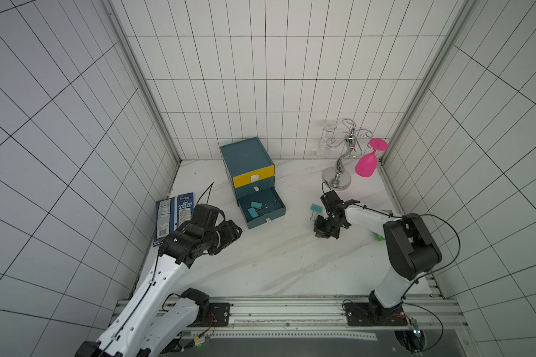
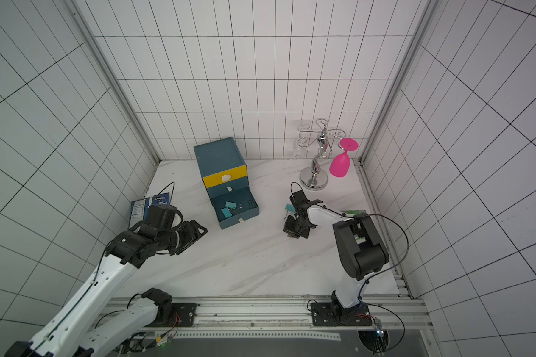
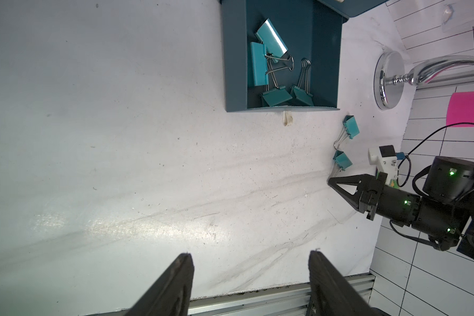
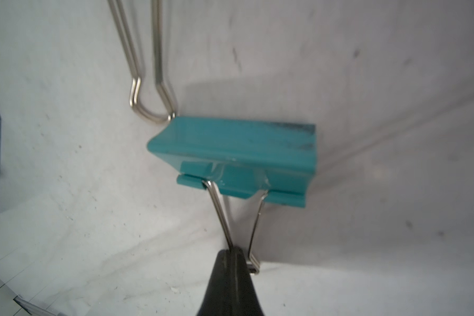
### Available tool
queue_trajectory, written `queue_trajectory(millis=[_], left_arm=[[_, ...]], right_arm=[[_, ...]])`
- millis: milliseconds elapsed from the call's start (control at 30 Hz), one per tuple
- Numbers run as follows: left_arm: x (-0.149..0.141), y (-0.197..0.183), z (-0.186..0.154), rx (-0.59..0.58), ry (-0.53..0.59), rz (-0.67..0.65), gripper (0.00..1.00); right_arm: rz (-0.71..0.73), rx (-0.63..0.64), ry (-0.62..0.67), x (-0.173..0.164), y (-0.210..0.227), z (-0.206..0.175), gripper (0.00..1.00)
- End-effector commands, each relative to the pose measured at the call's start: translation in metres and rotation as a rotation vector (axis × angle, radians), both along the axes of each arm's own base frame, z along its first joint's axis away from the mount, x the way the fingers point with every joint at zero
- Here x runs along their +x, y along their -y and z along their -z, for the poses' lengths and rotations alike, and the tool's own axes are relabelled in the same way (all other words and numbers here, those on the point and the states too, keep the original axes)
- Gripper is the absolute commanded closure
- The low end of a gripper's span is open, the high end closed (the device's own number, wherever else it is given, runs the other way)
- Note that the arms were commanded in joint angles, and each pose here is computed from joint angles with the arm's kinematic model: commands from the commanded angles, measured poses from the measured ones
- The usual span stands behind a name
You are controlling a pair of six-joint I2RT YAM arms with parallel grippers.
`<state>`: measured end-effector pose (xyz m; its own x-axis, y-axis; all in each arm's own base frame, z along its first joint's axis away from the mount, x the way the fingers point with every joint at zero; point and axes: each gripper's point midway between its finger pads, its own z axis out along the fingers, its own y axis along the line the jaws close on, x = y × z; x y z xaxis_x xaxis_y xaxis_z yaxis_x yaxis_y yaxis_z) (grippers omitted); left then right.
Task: Put the binder clips in the drawer according to color
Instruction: Move the binder clip to the center of the board.
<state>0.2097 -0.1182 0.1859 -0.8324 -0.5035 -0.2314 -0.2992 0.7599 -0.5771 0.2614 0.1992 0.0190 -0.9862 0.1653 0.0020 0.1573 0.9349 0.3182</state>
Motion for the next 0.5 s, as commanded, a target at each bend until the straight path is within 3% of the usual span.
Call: queue_trajectory(millis=[0,267,400,467], left_arm=[[0.001,0.004,0.001,-0.009,0.002,0.029,0.3],[0.003,0.01,-0.002,-0.022,-0.005,0.055,0.3],[0.004,0.011,-0.003,-0.027,-0.002,0.058,0.3],[0.004,0.011,-0.004,-0.031,-0.001,0.06,0.3]], right_arm=[[0.021,-0.076,-0.071,-0.04,0.011,0.017,1.0],[0.008,-0.091,-0.037,-0.087,0.015,0.003,1.0],[-0.006,-0.095,0.004,-0.089,0.018,-0.015,0.99],[-0.022,-0.098,0.04,-0.083,0.018,-0.029,0.93]])
